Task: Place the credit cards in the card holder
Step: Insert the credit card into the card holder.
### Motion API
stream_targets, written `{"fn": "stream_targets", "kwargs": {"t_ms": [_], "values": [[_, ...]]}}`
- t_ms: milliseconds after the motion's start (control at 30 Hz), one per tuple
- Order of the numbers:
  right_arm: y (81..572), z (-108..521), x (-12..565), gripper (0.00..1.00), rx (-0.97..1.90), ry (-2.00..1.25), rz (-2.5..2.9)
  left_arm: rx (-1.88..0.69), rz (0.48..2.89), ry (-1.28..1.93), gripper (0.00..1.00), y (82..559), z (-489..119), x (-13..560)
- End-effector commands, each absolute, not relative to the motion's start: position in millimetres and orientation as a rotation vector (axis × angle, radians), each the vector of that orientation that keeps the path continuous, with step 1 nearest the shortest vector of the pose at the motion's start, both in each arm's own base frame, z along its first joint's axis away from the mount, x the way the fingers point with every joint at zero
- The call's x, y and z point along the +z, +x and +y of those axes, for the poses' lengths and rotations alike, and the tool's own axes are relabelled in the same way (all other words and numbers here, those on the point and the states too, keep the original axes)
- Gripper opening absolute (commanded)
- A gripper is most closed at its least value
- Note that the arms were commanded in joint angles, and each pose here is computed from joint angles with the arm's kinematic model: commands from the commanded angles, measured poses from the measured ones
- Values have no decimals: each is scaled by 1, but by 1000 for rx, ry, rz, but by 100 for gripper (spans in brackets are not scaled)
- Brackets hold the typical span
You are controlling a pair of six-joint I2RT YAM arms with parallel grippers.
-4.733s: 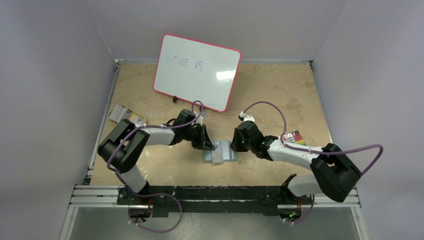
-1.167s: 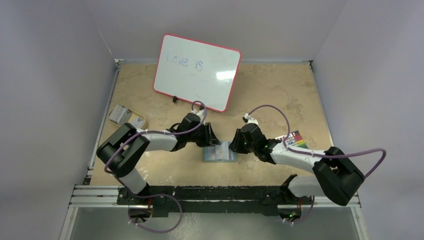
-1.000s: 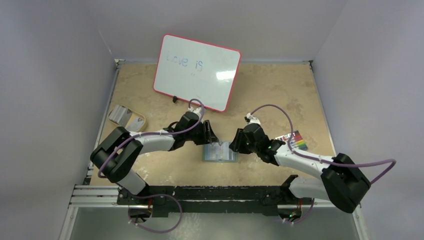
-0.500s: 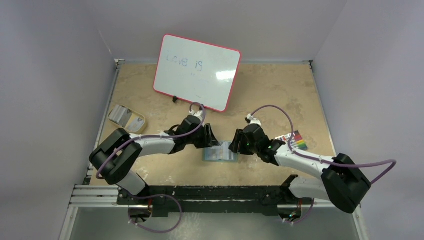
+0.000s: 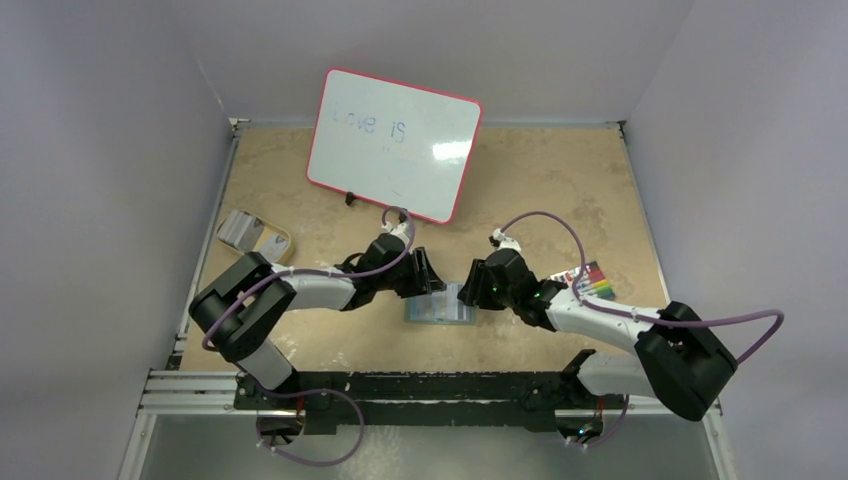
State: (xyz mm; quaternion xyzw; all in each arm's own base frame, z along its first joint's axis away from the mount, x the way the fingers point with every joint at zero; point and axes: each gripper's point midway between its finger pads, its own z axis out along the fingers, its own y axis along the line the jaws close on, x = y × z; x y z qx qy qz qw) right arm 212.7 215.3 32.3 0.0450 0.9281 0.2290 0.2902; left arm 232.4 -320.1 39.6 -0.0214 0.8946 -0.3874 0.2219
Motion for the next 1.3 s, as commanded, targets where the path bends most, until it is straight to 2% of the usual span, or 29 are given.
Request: {"fn": "stream_targets", "kwargs": {"t_ms": [0,400,667,1267], "values": [[207,216,26,51,627,121,2491,-1107,2449,-89,45,233,-327,38],[208,220,27,50,649,105,2479,-1240,2403,-112,44,229,-342,50],[207,217,27,51,640,101,2481,-1065,2479,-70,44,229,-325,44],[210,217,25,51,643,112,2455,-1218,2469,-153,43,215,-341,38]]}}
